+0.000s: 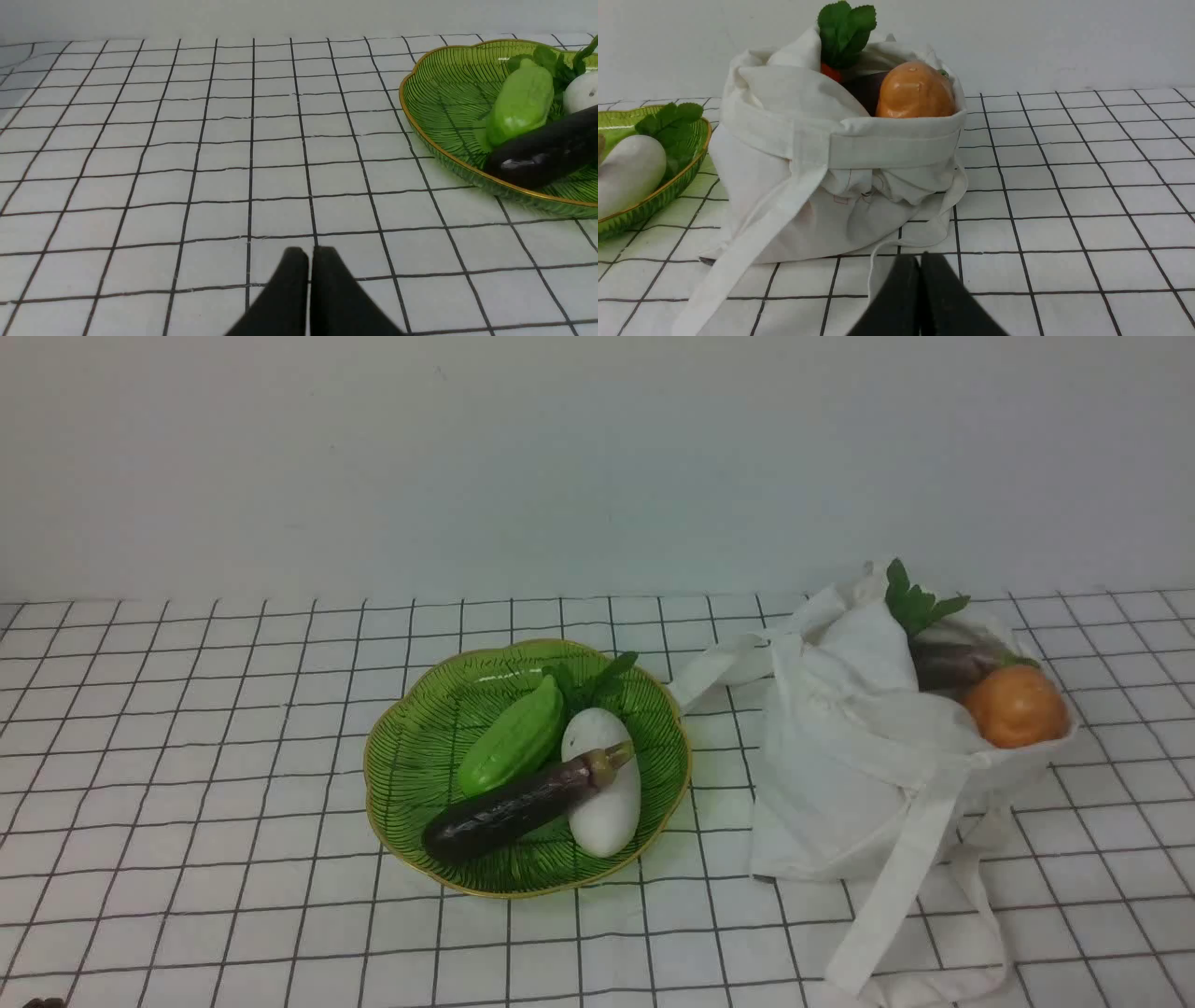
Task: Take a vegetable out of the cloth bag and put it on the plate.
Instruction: Use the right arm to grab an eggplant from the bag
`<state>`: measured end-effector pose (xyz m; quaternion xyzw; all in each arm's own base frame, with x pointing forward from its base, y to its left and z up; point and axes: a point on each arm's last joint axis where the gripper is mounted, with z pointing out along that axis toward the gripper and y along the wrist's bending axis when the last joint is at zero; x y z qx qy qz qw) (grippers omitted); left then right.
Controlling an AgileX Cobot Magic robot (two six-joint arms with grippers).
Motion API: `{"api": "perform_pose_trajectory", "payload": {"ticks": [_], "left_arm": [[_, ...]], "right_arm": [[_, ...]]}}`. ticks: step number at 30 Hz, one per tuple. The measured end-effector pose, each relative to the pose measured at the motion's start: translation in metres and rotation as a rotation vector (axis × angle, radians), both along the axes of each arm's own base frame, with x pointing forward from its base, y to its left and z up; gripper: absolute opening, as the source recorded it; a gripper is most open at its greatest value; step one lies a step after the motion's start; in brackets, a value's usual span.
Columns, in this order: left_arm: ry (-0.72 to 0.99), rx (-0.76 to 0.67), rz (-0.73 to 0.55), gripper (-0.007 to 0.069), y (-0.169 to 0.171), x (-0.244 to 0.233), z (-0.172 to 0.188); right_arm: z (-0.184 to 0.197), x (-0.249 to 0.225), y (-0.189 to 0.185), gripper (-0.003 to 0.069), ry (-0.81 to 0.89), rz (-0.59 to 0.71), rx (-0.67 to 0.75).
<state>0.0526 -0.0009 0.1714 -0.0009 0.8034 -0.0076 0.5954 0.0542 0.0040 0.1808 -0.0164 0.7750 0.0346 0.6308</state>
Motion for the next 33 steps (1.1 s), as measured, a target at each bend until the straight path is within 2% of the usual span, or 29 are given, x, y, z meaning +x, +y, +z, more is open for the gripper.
{"api": "perform_pose_trajectory", "payload": {"ticks": [20, 23, 27, 29, 33], "left_arm": [[0.000, -0.005, 0.002, -0.0008, 0.000, 0.000, 0.000], [0.000, -0.005, 0.002, -0.0008, 0.000, 0.000, 0.000], [0.000, -0.005, 0.002, -0.0008, 0.000, 0.000, 0.000], [0.000, 0.000, 0.000, -0.0008, 0.000, 0.000, 0.000], [0.000, -0.005, 0.002, -0.0008, 0.000, 0.000, 0.000]], "right_arm": [[0.000, 0.000, 0.000, -0.0014, 0.000, 0.000, 0.001], [0.002, 0.001, 0.001, -0.0014, -0.031, 0.001, 0.044], [0.023, 0.002, 0.001, -0.0014, -0.237, -0.021, 0.389], [0.029, 0.001, -0.002, -0.0014, -0.299, -0.035, 0.509], [0.036, 0.000, -0.006, -0.0014, -0.378, -0.060, 0.641]]}}
